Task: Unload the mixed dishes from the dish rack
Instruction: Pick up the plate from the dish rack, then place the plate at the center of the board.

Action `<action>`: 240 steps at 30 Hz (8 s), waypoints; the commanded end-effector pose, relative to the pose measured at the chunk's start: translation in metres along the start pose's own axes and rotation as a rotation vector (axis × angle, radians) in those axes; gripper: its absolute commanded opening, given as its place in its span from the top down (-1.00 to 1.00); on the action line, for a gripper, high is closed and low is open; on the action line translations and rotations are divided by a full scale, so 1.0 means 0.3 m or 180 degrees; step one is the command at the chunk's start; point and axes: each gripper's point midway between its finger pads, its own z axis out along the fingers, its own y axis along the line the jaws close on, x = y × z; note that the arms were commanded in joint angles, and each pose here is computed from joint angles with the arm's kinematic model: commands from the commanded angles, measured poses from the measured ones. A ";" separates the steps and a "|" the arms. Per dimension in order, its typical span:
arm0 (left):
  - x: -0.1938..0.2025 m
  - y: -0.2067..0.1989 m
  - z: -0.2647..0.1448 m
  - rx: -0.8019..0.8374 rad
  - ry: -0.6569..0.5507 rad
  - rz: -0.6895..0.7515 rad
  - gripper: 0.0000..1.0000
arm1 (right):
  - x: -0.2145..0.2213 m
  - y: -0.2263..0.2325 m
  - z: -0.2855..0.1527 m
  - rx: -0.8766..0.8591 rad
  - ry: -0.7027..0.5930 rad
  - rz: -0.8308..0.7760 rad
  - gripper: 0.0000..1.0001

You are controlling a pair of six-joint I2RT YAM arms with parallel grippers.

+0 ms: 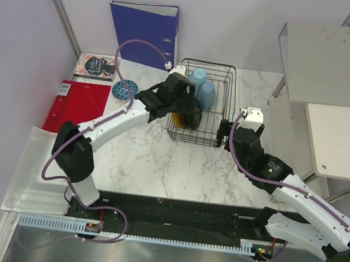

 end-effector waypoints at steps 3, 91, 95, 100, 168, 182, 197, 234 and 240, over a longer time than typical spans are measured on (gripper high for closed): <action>0.009 -0.112 0.023 0.0184 -0.0044 -0.0095 -0.61 | -0.010 0.002 -0.002 0.0001 -0.0057 0.0071 -0.87; 0.199 0.138 -0.617 -0.0547 -0.1143 0.4257 0.96 | -0.235 0.270 -0.121 -0.0911 0.0671 -0.0021 -0.87; 0.276 0.076 -0.640 -0.0613 -0.1739 0.4989 0.97 | -0.160 0.341 -0.142 -0.1281 0.1019 -0.0038 -0.86; 0.256 -0.018 -0.696 -0.0616 -0.2245 0.4967 0.97 | -0.128 0.374 -0.168 -0.1538 0.1082 0.0074 -0.83; -0.027 0.361 -0.503 0.0549 -0.0410 -0.1721 -0.99 | -0.021 0.451 -0.180 -0.2322 0.0619 0.0803 1.00; -0.016 0.485 -0.522 0.0047 -0.0676 -0.1674 -0.99 | 0.422 0.451 -0.141 -0.2378 0.1790 0.0941 1.00; 0.063 0.518 -0.498 -0.0055 -0.0571 -0.1601 -0.99 | 0.699 0.333 0.019 -0.1470 0.2264 0.0555 1.00; -0.026 0.341 -0.386 0.0403 -0.0249 -0.1039 -0.99 | 0.067 0.212 -0.115 -0.1132 0.0827 0.0176 -0.48; -0.131 0.097 -0.336 0.0576 -0.0474 -0.0274 -0.99 | 0.027 0.230 -0.077 -0.1063 0.0701 0.0153 -0.48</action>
